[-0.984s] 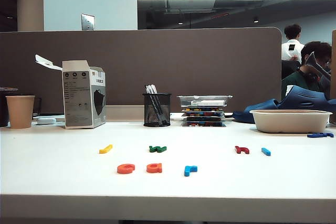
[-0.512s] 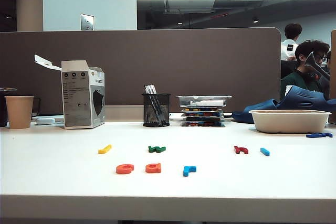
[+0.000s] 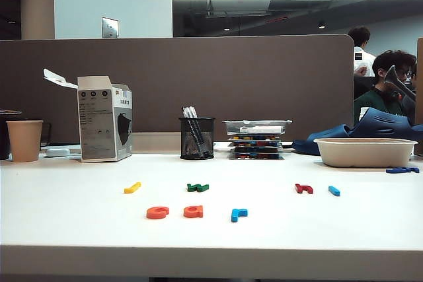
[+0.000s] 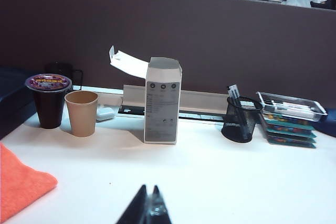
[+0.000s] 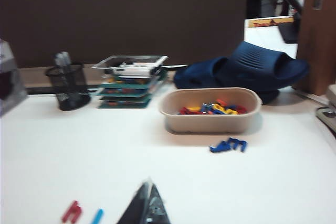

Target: Select the appropriate letters from the row of letter magnets placed on the table to arrange into the word "car".

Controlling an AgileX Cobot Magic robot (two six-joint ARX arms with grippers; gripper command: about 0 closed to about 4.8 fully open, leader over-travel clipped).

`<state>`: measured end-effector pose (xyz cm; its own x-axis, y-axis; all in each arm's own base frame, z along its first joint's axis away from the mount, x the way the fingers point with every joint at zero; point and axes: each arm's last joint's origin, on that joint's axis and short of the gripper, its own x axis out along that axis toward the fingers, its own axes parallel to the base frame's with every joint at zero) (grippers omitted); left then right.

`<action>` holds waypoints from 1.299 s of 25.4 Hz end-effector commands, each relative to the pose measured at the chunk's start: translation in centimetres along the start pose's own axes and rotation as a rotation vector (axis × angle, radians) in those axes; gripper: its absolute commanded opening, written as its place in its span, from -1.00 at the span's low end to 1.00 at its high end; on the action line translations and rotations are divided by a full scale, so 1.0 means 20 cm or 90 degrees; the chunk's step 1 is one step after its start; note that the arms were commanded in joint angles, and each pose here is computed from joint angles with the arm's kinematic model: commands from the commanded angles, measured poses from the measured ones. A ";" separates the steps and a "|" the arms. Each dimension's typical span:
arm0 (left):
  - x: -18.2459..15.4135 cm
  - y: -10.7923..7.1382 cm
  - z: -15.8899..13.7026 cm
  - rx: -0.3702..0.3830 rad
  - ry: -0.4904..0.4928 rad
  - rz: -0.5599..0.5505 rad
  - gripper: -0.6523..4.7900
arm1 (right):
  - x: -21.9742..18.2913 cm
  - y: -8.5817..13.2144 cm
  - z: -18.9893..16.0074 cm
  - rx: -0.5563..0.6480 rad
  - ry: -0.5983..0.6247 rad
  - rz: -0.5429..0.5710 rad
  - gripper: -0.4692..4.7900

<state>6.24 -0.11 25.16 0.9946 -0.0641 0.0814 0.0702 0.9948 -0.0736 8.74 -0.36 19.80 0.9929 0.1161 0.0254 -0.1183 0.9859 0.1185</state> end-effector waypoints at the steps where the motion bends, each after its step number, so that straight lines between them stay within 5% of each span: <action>1: 0.05 0.01 -0.08 0.000 -0.043 -0.009 -0.78 | 0.02 -0.01 -0.05 -0.020 -0.013 -0.013 -0.84; 11: 0.13 0.04 -0.32 0.002 -0.050 -0.009 -0.78 | 0.04 -0.04 -0.17 -0.073 0.008 -0.022 -0.84; 33: 0.13 0.04 -0.33 0.003 -0.049 -0.007 -0.78 | 0.04 -0.04 -0.18 -0.077 0.021 -0.023 -0.84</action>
